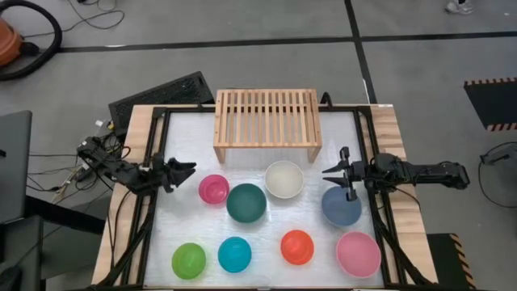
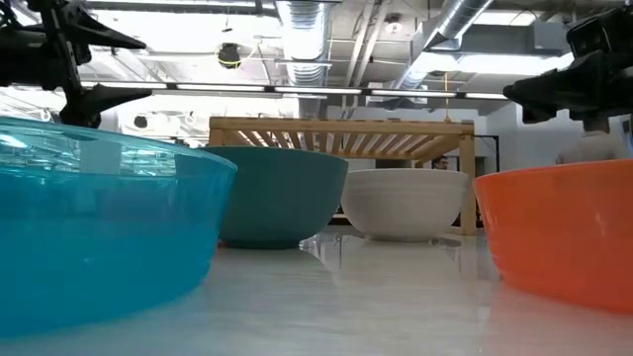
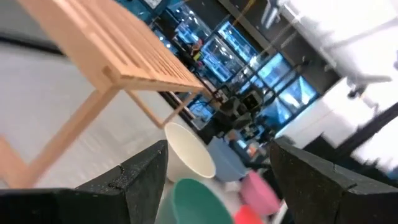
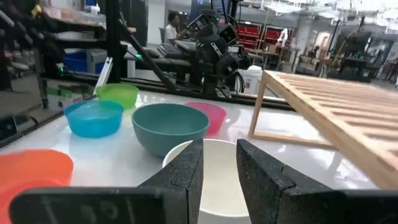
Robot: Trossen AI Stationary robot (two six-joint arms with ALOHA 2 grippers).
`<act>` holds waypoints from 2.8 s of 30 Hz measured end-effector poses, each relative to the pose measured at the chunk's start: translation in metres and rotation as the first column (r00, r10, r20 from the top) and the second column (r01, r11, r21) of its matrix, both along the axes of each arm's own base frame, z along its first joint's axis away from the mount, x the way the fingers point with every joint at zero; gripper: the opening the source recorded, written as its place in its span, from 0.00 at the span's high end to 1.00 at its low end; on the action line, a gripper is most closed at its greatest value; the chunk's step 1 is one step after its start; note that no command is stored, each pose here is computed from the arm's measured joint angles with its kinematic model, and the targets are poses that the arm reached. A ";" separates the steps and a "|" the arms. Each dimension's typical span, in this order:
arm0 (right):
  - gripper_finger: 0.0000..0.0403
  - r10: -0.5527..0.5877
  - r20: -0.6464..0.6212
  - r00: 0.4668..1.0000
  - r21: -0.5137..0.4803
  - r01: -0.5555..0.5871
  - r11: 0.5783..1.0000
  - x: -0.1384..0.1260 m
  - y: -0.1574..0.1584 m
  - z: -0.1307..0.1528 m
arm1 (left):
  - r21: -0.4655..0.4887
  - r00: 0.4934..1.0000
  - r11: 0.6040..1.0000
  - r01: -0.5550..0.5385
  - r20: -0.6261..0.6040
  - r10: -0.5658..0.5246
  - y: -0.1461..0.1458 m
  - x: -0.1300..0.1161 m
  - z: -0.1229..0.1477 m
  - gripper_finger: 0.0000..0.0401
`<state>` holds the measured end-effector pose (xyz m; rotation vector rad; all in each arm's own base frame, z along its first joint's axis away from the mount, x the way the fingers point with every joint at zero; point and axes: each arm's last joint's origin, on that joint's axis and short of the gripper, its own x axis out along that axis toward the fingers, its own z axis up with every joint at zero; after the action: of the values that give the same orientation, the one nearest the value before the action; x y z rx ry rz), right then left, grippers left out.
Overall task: Place and stack bowls onto a shelf
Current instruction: Put the transparent pink bowl on the shelf
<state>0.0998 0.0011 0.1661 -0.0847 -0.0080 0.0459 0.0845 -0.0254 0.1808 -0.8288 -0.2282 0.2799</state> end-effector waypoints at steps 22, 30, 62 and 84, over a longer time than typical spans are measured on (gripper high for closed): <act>0.70 -0.025 0.031 0.999 0.730 -0.005 0.684 0.000 -0.002 0.007 | -0.267 0.977 0.956 -0.122 0.135 0.162 0.005 -0.004 0.009 0.34; 0.70 -0.142 0.414 0.899 0.632 -0.172 0.755 -0.021 -0.007 0.078 | -0.224 0.926 0.974 -0.012 0.366 0.095 0.010 -0.015 0.046 0.34; 0.33 0.081 -0.992 0.096 0.121 0.555 0.823 0.045 -0.006 0.124 | 0.089 0.981 0.986 -0.144 -0.120 0.154 0.009 -0.010 0.171 0.34; 0.47 0.091 -0.994 0.053 0.105 0.526 0.844 0.040 -0.002 0.020 | 0.114 0.973 0.980 -0.164 -0.143 0.180 0.009 -0.009 0.169 0.34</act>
<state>0.1403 -0.0010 0.1857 0.4802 1.4854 -0.2553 0.0751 -0.0163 0.3495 -0.6844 -0.1692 0.4891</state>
